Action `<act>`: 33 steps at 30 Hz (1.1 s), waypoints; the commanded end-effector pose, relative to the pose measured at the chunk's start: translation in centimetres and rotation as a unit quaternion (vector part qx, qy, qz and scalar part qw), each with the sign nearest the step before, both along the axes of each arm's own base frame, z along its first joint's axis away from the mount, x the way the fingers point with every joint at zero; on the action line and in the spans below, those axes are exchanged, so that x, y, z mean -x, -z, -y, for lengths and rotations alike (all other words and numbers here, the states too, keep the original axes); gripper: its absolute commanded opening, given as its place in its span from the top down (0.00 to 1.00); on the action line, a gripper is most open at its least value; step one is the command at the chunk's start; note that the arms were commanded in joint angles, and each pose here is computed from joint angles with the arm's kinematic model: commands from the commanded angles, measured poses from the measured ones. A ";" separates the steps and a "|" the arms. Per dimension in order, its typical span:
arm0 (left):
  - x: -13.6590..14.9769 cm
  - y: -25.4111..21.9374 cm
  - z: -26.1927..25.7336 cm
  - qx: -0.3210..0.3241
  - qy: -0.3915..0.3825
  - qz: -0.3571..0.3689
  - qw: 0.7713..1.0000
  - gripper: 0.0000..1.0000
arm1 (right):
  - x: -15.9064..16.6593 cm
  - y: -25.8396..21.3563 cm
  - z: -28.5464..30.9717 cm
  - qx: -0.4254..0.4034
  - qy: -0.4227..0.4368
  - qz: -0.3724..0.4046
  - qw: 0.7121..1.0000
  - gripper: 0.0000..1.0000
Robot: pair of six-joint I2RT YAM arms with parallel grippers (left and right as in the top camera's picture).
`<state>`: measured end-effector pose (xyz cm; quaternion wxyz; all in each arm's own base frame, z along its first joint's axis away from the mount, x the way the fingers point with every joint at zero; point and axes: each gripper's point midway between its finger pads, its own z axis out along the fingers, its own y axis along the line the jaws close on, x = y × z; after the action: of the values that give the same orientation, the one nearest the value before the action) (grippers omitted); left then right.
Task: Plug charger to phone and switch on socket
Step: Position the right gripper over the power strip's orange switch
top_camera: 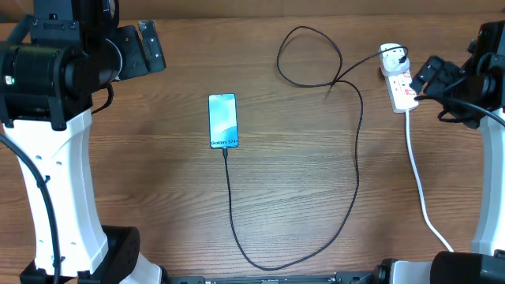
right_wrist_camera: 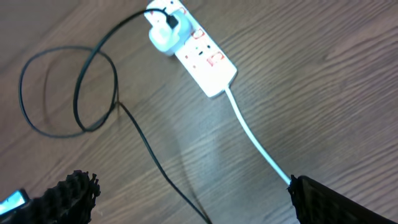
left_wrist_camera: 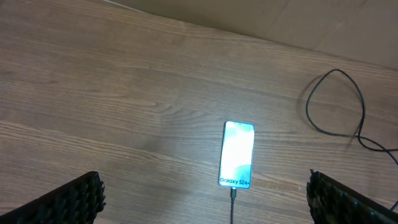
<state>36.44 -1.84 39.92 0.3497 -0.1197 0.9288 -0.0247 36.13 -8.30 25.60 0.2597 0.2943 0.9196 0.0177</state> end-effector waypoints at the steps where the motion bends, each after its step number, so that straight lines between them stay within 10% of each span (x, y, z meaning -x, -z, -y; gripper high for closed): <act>1: 0.2 -0.5 -0.2 0.004 -0.011 0.008 1.000 0.00 | -0.9 -0.4 0.7 0.006 0.018 0.012 1.000 0.00; 33: 0.2 -0.5 -0.2 0.004 -0.011 0.008 1.000 0.00 | -8.8 7.6 8.7 -0.009 0.112 0.029 0.993 0.00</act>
<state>36.44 -1.84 39.92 0.3497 -0.1227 0.9285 -0.0258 43.97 -16.28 17.64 0.2699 0.3852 0.8824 0.0065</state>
